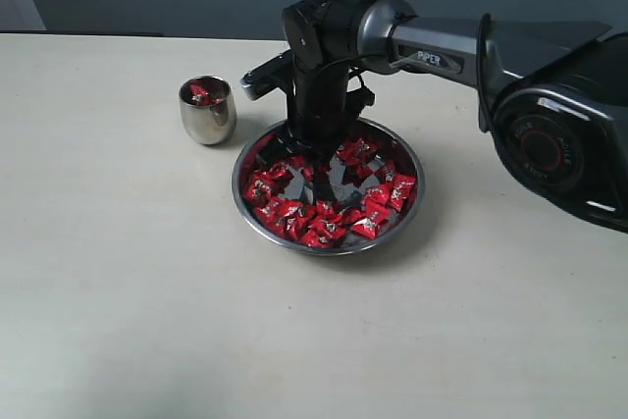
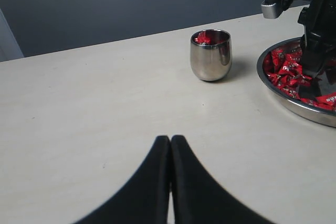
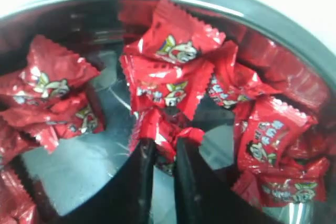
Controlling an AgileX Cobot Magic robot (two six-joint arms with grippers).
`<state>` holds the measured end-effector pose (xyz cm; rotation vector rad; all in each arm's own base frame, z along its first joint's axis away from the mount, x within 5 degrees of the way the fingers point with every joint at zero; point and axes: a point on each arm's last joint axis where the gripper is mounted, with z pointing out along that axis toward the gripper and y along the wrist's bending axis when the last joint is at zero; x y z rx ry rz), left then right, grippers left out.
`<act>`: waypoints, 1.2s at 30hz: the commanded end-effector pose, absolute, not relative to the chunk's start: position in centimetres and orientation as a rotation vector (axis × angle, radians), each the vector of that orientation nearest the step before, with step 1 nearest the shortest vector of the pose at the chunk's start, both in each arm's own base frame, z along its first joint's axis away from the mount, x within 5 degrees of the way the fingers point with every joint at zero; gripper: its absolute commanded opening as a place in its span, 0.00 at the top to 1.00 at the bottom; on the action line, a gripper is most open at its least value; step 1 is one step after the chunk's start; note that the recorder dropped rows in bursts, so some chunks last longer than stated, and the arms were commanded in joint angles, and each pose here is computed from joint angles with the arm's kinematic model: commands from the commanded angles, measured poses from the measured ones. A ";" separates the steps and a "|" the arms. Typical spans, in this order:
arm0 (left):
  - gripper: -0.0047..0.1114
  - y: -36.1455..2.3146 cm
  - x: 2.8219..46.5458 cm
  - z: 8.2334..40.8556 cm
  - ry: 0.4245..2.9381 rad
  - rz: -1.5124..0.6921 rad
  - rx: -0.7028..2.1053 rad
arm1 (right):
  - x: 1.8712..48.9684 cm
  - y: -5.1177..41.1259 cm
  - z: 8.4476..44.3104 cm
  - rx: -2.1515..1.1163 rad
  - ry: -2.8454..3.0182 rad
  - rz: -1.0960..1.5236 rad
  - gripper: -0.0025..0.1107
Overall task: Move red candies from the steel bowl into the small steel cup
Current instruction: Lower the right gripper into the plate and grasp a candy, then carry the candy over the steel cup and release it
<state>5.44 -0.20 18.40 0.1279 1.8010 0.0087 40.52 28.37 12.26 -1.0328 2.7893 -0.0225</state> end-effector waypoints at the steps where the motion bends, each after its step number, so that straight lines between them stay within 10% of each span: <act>1: 0.96 -0.2 5.4 18.5 1.787 0.000 0.125 | 40.6 28.1 13.2 -1.016 2.789 -0.023 0.98; 28: 0.96 -0.2 5.4 18.5 1.787 0.000 0.125 | 43.4 33.3 17.9 -0.668 2.192 0.649 0.98; 36: 0.96 -0.2 5.4 18.5 1.787 0.000 0.125 | 43.4 33.5 16.8 -0.645 2.218 0.672 0.73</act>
